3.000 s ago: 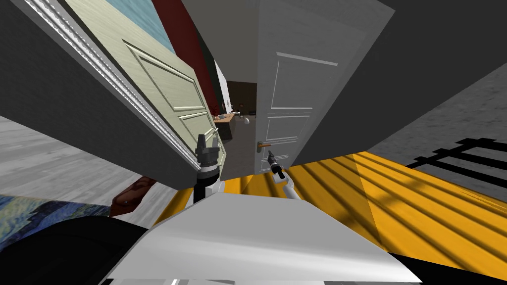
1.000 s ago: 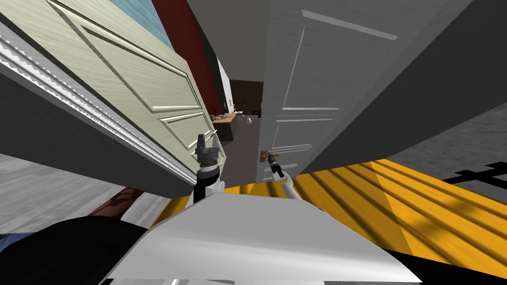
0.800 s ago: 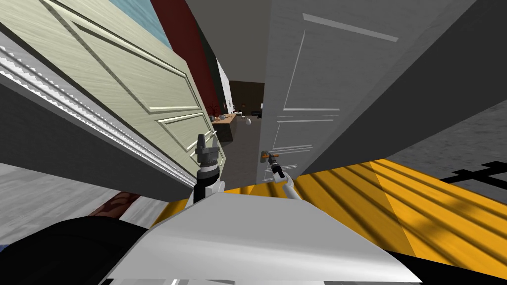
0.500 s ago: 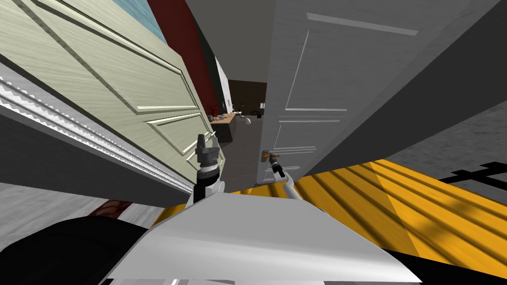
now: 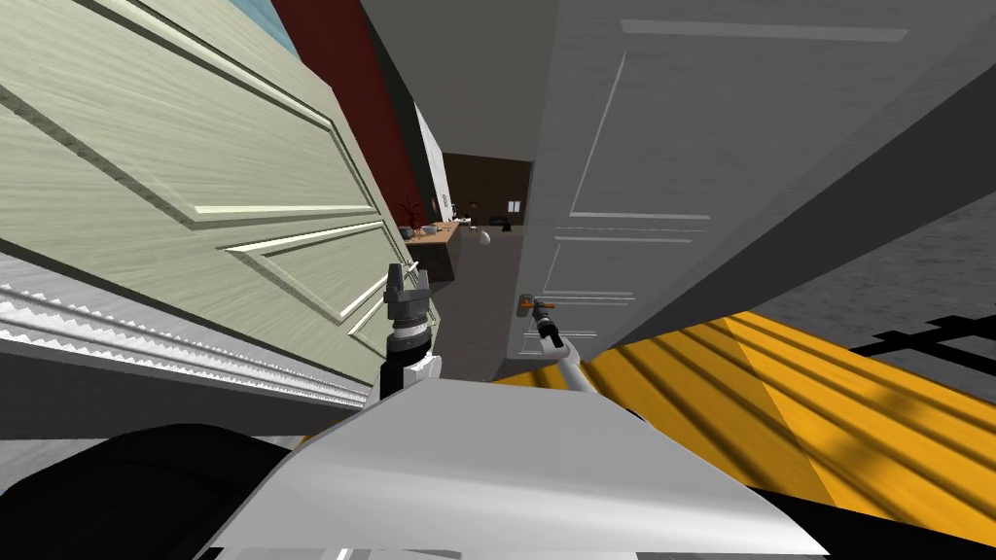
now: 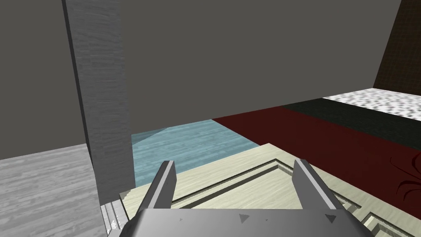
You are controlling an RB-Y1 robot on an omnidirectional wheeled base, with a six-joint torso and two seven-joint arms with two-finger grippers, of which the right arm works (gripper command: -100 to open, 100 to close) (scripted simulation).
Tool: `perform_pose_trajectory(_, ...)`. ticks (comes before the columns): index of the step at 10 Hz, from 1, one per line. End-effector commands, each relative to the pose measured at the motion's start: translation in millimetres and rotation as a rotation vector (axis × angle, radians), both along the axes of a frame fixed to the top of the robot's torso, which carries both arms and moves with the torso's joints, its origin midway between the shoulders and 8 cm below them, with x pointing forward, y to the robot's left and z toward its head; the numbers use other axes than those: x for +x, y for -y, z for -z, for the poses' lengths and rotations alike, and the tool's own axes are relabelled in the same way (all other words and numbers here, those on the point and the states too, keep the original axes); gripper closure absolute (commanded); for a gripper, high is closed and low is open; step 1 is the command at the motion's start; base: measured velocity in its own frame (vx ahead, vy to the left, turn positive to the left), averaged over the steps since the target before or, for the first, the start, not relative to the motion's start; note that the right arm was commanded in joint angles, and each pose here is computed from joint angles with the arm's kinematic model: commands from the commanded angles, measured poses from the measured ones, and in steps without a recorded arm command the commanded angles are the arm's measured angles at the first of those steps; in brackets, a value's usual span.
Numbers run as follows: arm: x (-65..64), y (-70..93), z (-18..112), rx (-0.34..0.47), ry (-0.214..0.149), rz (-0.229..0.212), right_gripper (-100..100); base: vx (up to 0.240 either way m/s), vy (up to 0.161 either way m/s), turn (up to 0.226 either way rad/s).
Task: Push the door open
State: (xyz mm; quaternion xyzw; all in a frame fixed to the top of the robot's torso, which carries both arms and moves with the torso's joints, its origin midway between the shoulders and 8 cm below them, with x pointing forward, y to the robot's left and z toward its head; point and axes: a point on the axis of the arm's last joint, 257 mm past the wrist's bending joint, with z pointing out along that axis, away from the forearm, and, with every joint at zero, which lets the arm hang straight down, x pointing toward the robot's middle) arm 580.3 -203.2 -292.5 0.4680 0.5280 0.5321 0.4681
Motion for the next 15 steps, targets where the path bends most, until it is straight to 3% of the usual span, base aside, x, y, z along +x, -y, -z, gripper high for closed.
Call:
perform_pose_trajectory(1,2.0,17.3,-4.5,-0.008,0.006,0.030,100,0.132,0.133,-0.071)
perform_pose_trajectory(15,2.3,108.5,-0.5,-0.005,-0.003,0.217,100,0.163,0.133,-0.080)
